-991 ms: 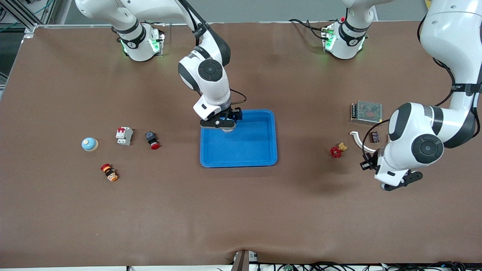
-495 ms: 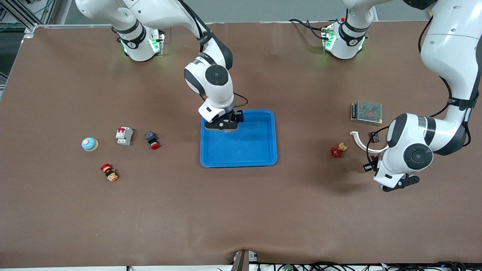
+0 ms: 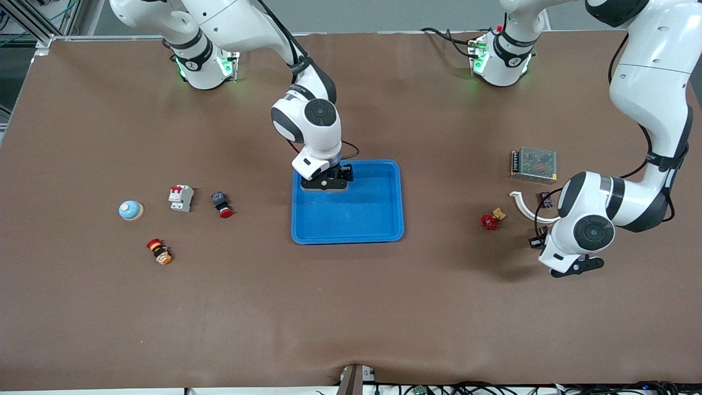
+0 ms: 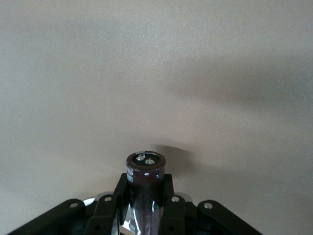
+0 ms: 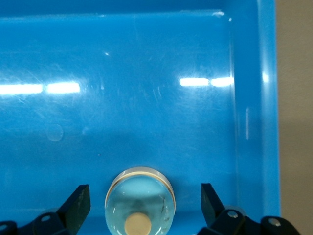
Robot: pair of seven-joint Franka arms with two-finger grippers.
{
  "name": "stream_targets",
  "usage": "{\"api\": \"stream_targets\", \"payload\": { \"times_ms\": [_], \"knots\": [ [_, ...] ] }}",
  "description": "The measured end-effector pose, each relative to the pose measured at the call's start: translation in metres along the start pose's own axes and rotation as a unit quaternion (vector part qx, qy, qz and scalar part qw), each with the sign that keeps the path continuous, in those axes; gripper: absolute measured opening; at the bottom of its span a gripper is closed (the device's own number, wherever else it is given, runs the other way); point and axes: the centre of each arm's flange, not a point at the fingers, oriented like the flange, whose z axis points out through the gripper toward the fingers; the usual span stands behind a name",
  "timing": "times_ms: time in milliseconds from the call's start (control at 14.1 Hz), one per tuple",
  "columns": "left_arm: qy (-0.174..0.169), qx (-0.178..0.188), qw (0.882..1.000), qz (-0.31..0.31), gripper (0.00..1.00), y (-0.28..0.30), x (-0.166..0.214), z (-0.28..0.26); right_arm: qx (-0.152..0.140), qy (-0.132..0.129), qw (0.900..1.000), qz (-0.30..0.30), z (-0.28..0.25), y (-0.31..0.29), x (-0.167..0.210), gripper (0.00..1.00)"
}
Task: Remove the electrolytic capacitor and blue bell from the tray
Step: 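Grasp the bell with the right gripper while the left gripper places the capacitor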
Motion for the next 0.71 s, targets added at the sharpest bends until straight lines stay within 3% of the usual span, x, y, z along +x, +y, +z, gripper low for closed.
{"api": "stream_targets", "payload": {
  "times_ms": [425, 566, 708],
  "knots": [
    [-0.004, -0.010, 1.000, -0.012, 0.30, -0.015, 0.006, 0.018, -0.001, -0.004, 1.000, -0.006, 0.017, -0.001, -0.010, 1.00],
    [-0.004, -0.011, 1.000, -0.012, 0.45, -0.015, 0.006, 0.018, -0.001, -0.004, 1.000, -0.007, 0.018, -0.002, -0.011, 1.00],
    [-0.003, -0.013, 1.000, -0.012, 0.66, -0.013, 0.006, 0.017, -0.001, -0.004, 1.000, -0.007, 0.019, -0.001, -0.011, 1.00]
  ]
}}
